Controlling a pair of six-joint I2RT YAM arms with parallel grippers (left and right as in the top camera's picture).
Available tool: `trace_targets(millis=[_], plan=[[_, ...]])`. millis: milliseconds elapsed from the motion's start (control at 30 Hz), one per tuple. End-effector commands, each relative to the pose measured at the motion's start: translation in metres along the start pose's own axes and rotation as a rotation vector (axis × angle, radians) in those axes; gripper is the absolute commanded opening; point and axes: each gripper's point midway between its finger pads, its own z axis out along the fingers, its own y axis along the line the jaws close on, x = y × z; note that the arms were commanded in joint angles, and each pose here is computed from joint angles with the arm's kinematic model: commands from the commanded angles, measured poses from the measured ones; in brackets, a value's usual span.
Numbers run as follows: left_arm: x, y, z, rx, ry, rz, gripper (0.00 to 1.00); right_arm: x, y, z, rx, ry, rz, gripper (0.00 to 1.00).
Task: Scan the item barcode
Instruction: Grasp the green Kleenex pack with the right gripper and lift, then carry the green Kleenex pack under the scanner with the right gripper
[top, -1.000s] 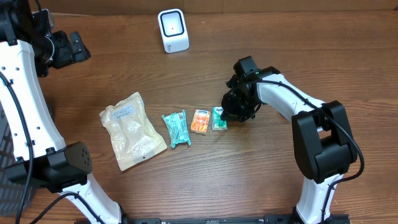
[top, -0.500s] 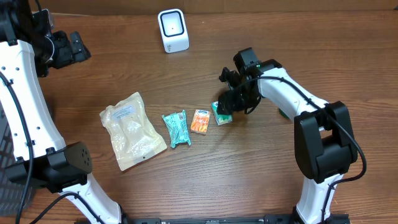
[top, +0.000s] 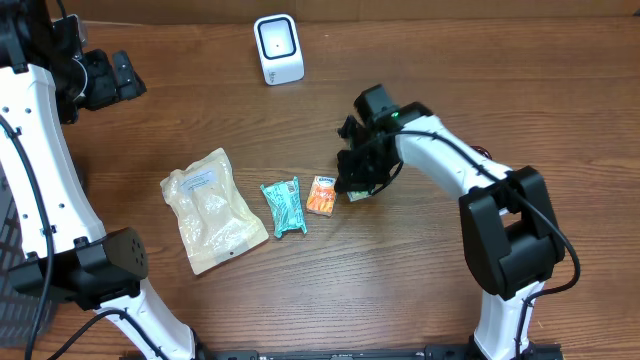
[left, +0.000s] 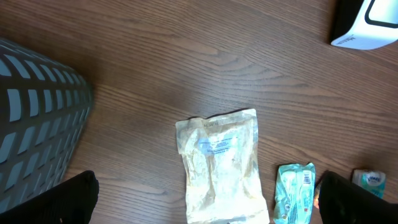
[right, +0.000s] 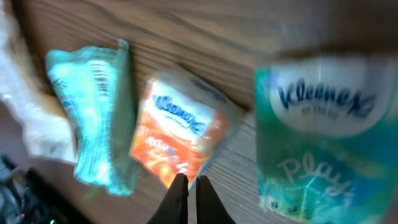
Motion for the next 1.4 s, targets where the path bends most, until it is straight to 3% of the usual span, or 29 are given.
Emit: trace_targets(millis=[0,267,433,567,733,800,1200,1367], plan=[[0.001,-0.001,0.001,-0.002,0.004,0.02,1.0,0.004,-0.03,0.008,0.138,-0.028,0.196,0.04],[0.001,-0.001,0.001,-0.003,0.004,0.02,1.0,0.001,-0.06,-0.001,0.198,-0.055,0.287,0.04],[0.001,-0.001,0.001,-0.003,0.004,0.02,0.99,-0.02,-0.08,-0.015,0.204,-0.108,0.141,0.05],[0.001,-0.001,0.001,-0.003,0.004,0.02,1.0,-0.06,-0.104,-0.037,0.27,-0.263,0.075,0.12],[0.001,-0.001,0.001,-0.003,0.004,0.021,1.0,-0.099,-0.065,-0.048,0.006,-0.398,0.008,0.13],[0.001,-0.001,0.001,-0.002,0.004,0.02,1.0,-0.104,-0.046,-0.051,-0.097,-0.412,-0.015,0.24],[0.001,-0.001,0.001,-0.002,0.004,0.02,1.0,-0.096,-0.078,-0.08,-0.023,-0.402,0.247,0.43],[0.001,-0.001,0.001,-0.002,0.004,0.02,1.0,-0.078,-0.071,-0.067,-0.021,-0.327,0.318,0.45]])
